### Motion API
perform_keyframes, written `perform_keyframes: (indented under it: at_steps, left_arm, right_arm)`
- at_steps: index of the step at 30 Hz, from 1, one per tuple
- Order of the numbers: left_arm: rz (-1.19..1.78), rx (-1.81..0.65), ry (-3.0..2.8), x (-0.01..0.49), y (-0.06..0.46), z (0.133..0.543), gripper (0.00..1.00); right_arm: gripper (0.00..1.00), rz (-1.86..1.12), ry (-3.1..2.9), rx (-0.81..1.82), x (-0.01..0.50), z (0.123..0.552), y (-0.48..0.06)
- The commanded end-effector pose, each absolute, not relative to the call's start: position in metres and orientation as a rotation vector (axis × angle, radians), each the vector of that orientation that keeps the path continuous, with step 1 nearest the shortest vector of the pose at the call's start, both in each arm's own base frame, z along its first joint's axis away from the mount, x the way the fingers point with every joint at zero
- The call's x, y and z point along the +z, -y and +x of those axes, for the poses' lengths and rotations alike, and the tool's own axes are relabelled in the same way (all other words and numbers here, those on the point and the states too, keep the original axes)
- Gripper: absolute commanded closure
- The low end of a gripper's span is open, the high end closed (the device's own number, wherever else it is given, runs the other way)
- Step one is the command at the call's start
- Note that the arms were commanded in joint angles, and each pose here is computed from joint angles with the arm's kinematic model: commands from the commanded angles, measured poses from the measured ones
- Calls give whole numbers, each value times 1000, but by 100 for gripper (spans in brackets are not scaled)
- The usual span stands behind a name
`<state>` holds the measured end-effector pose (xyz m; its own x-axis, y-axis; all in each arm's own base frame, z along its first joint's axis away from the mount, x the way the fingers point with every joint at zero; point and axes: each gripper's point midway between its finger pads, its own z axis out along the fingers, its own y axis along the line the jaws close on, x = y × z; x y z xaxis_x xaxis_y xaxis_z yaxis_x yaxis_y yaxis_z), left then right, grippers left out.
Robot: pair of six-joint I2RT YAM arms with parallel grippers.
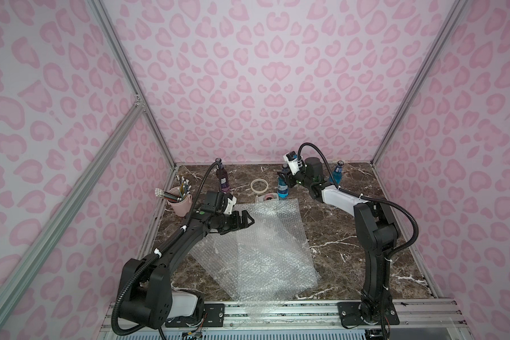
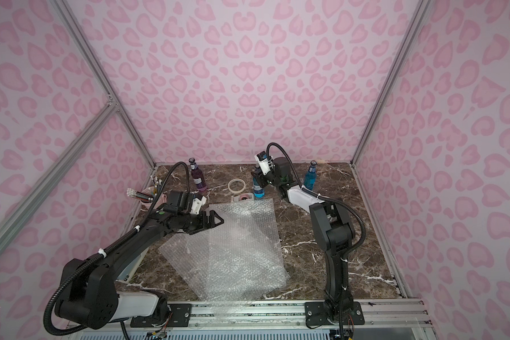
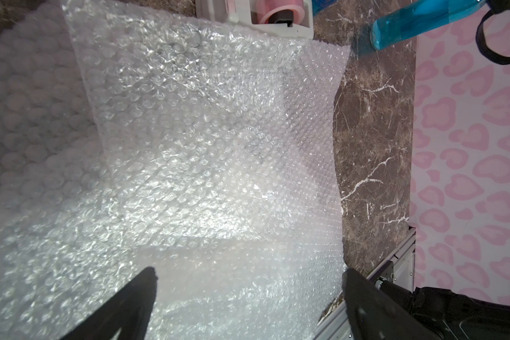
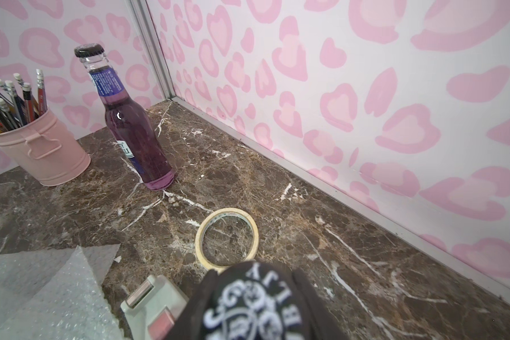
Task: Wrap wine bottles in bubble wrap
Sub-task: Pick up the wine bottle from the center of the board, then place the wine bottle on the bubble wrap.
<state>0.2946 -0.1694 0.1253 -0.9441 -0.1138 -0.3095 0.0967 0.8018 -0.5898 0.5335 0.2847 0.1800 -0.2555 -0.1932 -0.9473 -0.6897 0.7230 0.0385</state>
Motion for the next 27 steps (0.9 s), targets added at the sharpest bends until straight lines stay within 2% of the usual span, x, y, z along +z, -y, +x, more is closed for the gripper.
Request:
perform_keyframes:
  at_steps: [1, 4, 7, 14, 17, 21, 27]
  left_arm:
    - [15, -903, -2632, 130, 172, 300, 0]
    - [14, -902, -2631, 130, 172, 301, 0]
    - [17, -902, -2631, 130, 173, 303, 0]
    - [34, -899, -2631, 133, 174, 308, 0]
    - [41, -909, -2632, 134, 176, 310, 0]
    - [36, -912, -2643, 134, 176, 308, 0]
    - [29, -909, -2692, 126, 175, 302, 0]
  right_arm:
    - [73, -707, -1762, 490, 187, 536, -283]
    - [84, -701, -1741, 445, 198, 537, -277]
    - [91, -690, -1696, 421, 220, 535, -270]
    - [96, -687, -1498, 399, 316, 502, -250]
    - [98, -740, -1467, 436, 328, 469, -248]
    - [98, -823, -1486, 503, 325, 417, -252]
    - [99, -931, -1607, 537, 280, 344, -251]
